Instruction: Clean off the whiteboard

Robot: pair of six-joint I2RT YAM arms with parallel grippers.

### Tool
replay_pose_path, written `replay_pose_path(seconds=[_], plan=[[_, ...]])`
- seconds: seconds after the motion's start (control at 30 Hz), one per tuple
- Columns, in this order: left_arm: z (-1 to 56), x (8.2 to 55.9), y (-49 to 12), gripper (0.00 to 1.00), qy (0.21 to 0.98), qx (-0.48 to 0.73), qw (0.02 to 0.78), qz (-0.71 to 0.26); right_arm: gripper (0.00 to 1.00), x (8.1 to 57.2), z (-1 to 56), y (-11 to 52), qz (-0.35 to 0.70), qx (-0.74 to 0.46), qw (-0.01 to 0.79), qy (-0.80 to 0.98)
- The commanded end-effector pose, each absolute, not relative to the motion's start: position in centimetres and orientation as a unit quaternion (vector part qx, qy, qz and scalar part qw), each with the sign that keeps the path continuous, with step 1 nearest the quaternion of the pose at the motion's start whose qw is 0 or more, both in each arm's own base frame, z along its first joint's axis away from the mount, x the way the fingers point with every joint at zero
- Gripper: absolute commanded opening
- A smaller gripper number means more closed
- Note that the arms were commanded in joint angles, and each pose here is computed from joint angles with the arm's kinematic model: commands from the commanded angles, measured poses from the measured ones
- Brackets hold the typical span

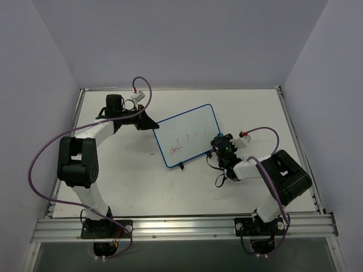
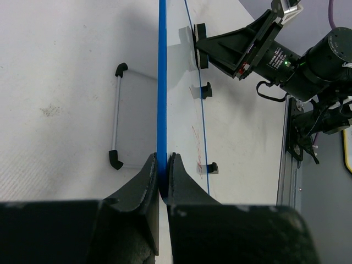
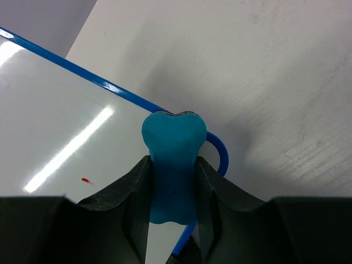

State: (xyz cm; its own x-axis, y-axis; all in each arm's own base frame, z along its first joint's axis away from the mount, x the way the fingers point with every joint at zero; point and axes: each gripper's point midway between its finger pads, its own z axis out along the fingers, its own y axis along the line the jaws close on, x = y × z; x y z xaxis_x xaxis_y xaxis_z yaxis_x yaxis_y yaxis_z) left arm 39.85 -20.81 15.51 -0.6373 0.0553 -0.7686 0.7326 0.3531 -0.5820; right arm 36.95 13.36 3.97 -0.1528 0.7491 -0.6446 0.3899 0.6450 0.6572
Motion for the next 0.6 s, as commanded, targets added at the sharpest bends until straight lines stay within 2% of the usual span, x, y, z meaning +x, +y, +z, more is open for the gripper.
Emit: replay_pose_path(seconds=[0.0, 0.3, 0.57], plan=[[14.9, 41.5, -20.8, 0.02, 0.733, 0.317, 0.397, -0.452, 0.00, 32.5, -2.6, 15.0, 0.147, 0.317, 0.404, 0.845], [14.9, 41.5, -20.8, 0.02, 0.733, 0.319, 0.396, -0.453, 0.00, 36.4, 3.6, 21.4, 0.182, 0.225, 0.440, 0.850], [14.8, 41.5, -20.9, 0.02, 0.733, 0.318, 0.397, -0.451, 0.00, 35.7, 1.4, 18.8, 0.138, 0.269, 0.439, 0.846]])
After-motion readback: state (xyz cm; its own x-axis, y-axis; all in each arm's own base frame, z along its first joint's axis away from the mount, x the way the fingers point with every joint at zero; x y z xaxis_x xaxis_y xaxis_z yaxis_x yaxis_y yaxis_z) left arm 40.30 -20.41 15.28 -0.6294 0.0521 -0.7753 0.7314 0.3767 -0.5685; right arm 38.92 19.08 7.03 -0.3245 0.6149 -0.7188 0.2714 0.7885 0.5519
